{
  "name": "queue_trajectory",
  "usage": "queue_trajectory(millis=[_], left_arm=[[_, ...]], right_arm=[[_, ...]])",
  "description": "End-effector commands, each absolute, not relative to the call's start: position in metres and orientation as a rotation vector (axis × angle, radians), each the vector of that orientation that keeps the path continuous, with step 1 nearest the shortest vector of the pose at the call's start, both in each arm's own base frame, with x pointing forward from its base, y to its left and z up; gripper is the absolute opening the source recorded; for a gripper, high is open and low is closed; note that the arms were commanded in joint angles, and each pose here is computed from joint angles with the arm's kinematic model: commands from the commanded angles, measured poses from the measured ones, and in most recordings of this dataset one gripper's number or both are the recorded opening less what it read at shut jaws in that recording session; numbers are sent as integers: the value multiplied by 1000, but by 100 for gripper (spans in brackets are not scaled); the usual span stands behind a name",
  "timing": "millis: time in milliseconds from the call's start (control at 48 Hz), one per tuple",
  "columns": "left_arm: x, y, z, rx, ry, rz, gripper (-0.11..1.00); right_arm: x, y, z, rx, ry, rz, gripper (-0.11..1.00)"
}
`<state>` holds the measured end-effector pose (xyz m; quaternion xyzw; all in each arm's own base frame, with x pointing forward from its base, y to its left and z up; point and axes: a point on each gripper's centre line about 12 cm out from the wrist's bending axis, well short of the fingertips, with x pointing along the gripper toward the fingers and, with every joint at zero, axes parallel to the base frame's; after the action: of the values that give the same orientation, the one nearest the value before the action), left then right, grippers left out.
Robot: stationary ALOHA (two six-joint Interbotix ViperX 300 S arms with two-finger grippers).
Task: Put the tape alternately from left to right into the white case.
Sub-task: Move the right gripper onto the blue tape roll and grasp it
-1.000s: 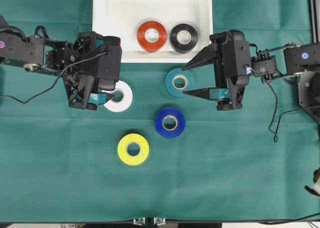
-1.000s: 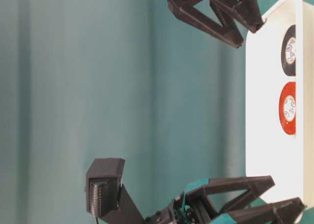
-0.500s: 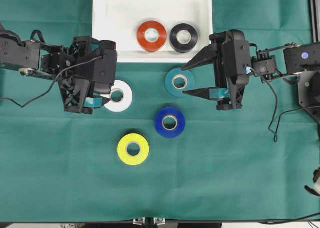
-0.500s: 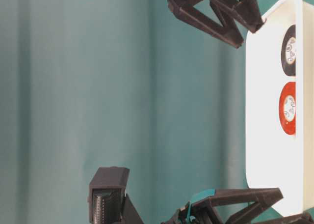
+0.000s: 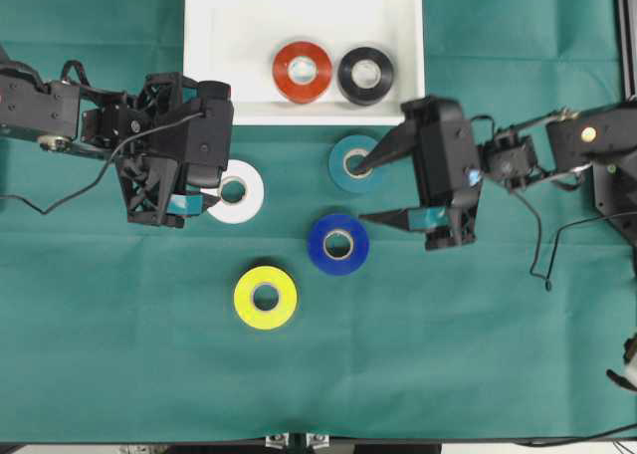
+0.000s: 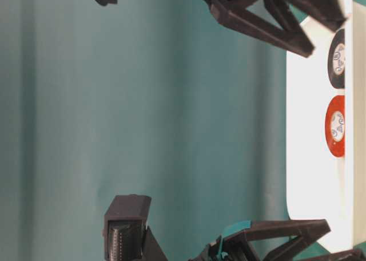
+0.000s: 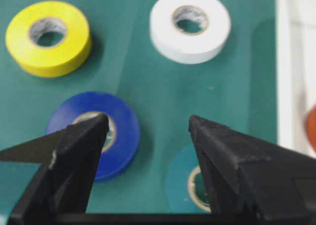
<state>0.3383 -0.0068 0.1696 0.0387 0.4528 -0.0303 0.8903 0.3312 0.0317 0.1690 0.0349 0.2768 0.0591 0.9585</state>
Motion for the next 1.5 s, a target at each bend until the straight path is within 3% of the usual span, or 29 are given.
queue_trajectory(millis=[0,1479], left_arm=[[340,-7,179,80,908,-63,65],[339,-7,178,78,911,-62,65]], right_arm=[[339,40,177,62,551,136,74],[388,53,114,33,821,83,74]])
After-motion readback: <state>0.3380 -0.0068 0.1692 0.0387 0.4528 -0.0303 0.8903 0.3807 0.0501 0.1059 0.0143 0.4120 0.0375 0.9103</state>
